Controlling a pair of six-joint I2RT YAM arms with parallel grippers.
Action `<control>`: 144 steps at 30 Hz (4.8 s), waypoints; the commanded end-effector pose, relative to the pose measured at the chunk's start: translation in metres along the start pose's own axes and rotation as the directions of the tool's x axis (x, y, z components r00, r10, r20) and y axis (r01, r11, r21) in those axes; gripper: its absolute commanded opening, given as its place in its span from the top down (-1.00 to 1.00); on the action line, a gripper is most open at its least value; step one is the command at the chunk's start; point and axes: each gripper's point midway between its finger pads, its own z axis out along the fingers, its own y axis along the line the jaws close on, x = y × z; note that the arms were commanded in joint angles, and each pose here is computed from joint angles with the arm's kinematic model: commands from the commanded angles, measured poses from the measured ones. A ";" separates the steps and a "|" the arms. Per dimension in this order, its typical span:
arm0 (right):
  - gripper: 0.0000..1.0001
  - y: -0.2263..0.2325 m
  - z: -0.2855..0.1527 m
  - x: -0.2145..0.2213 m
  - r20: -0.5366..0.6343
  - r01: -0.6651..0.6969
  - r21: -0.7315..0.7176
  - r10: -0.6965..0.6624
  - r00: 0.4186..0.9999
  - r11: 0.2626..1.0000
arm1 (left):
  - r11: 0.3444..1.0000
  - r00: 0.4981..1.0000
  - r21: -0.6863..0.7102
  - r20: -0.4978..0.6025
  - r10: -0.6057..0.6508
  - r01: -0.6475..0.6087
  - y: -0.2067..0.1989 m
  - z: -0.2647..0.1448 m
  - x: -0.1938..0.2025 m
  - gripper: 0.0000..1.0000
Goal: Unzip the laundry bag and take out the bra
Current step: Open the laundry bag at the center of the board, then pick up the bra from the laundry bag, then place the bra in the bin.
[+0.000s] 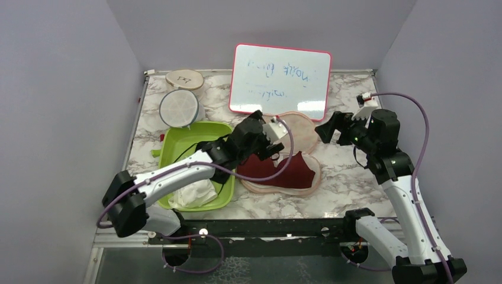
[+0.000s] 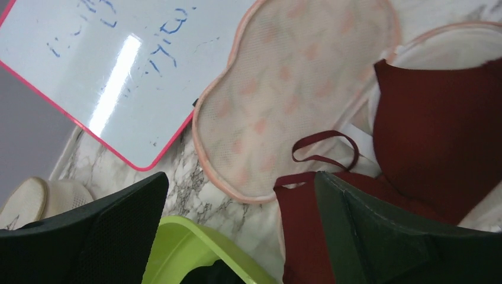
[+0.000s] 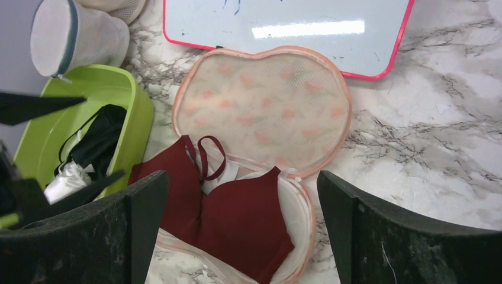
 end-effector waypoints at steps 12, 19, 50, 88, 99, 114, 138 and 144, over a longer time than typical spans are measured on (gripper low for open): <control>-0.87 0.005 0.004 -0.001 0.007 0.023 -0.038 -0.022 1.000 0.999 | 0.874 0.887 0.152 0.094 0.452 -0.462 -0.149 -0.023 0.065 -0.40; -0.87 0.003 -0.004 -0.001 0.026 0.027 -0.018 -0.027 0.999 0.999 | 0.816 0.832 0.172 0.062 0.551 -0.553 -0.165 -0.001 0.079 -0.29; -0.86 0.003 -0.005 0.002 0.023 0.025 -0.017 -0.025 0.999 1.000 | 0.873 0.874 0.034 0.040 0.484 -0.486 -0.147 0.016 0.045 0.90; -0.86 0.001 0.009 -0.004 0.034 -0.019 -0.016 0.020 0.999 1.000 | 0.703 0.961 -0.657 0.227 -0.159 0.271 0.180 -0.210 -0.054 1.00; -0.86 0.001 0.019 0.007 0.006 -0.030 -0.041 0.030 1.000 0.999 | 0.500 0.981 -0.856 0.036 -0.192 0.129 0.204 -0.308 0.020 1.00; -0.85 0.006 0.017 0.014 -0.026 -0.055 -0.063 0.054 0.998 0.996 | 0.688 0.839 -0.716 -0.298 -0.456 0.119 0.118 -0.143 0.153 1.00; -0.85 0.003 0.027 0.026 -0.063 -0.069 -0.069 0.065 0.996 0.995 | 0.536 0.618 -0.798 -0.280 -0.735 0.276 0.129 -0.097 0.249 1.00; -0.85 0.002 0.030 0.041 -0.107 -0.086 -0.076 0.078 0.991 0.993 | 0.509 0.587 -0.801 -0.257 -0.768 0.314 0.125 -0.103 0.259 1.00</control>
